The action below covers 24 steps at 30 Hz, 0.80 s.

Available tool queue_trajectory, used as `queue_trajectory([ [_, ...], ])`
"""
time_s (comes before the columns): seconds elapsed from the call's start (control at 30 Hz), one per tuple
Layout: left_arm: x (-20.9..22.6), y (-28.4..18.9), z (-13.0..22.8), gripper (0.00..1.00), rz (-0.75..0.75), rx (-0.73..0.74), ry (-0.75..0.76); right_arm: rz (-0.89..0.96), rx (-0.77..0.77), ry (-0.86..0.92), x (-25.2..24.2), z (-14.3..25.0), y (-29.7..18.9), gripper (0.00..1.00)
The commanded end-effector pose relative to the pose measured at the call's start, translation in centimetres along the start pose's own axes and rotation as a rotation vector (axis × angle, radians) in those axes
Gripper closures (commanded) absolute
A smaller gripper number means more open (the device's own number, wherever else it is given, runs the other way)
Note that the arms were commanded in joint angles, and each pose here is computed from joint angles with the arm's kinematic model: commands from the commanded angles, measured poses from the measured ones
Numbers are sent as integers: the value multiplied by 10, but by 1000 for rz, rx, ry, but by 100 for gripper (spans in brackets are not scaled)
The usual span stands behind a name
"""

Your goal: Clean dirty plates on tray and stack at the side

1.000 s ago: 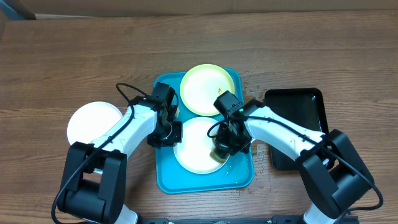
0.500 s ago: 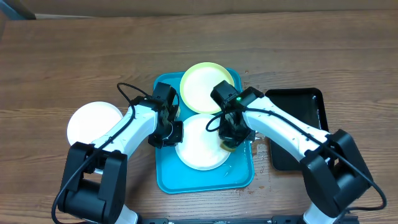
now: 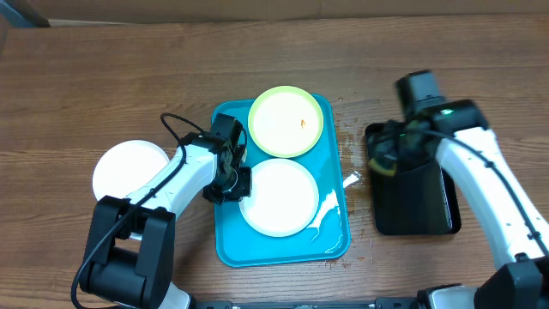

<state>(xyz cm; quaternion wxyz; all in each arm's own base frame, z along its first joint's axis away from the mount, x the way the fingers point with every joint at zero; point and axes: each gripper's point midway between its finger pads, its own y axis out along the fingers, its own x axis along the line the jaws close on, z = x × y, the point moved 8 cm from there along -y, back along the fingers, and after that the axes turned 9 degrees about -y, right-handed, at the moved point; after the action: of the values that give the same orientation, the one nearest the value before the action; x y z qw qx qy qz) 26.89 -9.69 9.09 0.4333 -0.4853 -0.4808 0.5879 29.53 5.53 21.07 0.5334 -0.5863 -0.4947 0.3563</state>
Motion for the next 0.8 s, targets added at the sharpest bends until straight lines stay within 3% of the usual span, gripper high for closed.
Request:
queue_trajectory([
  [0.0,3,2,0,96,-2,10,3,-23,44,2,-22,0,14,96],
  [0.2,-2,-4,-1,96,27,28,43,-9,67,107,-62,12,60,93],
  [0.3,-4,-10,-2,96,32,33,61,-70,69,142,-70,16,74,87],
  [0.37,-6,-15,-4,96,33,31,69,-74,59,148,-73,17,79,73],
  [0.43,-8,-20,-6,96,36,27,87,-76,54,149,-73,16,78,36],
  [0.47,-9,-24,-8,96,36,26,97,-79,53,148,-72,15,76,27],
  [0.6,-15,-41,-12,96,35,29,119,-161,4,90,-62,2,50,23],
  [0.77,-31,-74,-15,96,56,26,185,-213,-114,146,-74,-16,-12,14],
])
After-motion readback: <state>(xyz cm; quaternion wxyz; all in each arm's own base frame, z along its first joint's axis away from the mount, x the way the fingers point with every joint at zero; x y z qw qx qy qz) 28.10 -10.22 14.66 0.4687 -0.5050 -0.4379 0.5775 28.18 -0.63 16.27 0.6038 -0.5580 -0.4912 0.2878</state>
